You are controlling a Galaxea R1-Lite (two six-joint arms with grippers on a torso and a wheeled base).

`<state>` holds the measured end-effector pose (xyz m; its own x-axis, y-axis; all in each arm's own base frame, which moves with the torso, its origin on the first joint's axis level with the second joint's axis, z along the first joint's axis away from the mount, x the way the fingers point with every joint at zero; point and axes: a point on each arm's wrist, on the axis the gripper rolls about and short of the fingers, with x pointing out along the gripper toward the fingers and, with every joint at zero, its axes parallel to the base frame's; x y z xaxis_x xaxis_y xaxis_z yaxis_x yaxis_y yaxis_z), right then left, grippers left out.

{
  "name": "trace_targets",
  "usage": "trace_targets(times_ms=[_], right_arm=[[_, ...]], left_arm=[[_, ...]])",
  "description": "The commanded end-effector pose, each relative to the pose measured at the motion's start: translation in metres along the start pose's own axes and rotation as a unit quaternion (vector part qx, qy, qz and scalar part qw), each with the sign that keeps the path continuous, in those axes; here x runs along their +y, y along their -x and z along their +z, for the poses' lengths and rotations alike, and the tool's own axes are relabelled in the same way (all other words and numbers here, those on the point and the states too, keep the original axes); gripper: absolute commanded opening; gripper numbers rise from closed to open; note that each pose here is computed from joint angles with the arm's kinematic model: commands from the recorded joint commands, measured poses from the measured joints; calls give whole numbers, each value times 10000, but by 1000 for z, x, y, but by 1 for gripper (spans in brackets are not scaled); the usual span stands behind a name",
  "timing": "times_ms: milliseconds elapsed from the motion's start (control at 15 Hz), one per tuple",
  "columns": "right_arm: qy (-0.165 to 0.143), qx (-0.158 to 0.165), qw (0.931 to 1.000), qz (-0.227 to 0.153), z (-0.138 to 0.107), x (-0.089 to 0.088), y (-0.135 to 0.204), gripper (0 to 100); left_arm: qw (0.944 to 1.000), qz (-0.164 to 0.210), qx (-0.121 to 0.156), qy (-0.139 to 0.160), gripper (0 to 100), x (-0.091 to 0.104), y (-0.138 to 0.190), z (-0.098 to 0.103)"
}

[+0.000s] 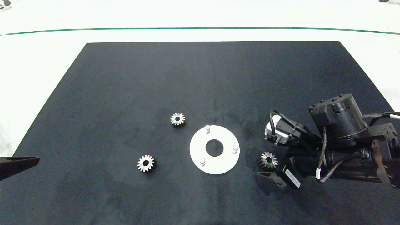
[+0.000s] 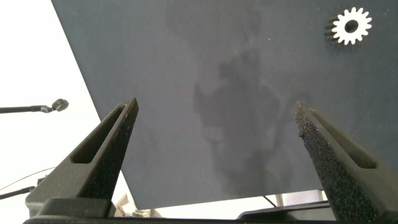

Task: Install three planetary gears onto the carrier pins

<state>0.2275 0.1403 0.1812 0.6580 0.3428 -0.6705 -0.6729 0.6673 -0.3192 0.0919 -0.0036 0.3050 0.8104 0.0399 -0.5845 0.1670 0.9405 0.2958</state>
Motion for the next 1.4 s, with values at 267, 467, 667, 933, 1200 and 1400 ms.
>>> trace_targets(times_ms=[267, 467, 667, 933, 1200, 1400], right_arm=[[61, 33, 10000, 11, 1, 3, -1, 100], [68, 66, 9999, 31, 0, 4, -5, 100], [84, 125, 9999, 67, 0, 6, -9, 100], [86, 153, 9998, 79, 0, 6, -12, 100], [73, 133, 9999, 50, 2, 4, -14, 99], [75, 172, 9998, -25, 1, 4, -14, 93]], left_arm=[[10000, 0, -7, -42, 100, -1, 4, -3], [10000, 3, -15, -49, 100, -1, 4, -3], [10000, 5, -22, -48, 100, -1, 5, -3], [10000, 15, -34, -50, 100, 0, 6, -3], [10000, 14, -51, -53, 100, -1, 7, -4], [10000, 17, -58, -75, 100, -1, 7, -4]])
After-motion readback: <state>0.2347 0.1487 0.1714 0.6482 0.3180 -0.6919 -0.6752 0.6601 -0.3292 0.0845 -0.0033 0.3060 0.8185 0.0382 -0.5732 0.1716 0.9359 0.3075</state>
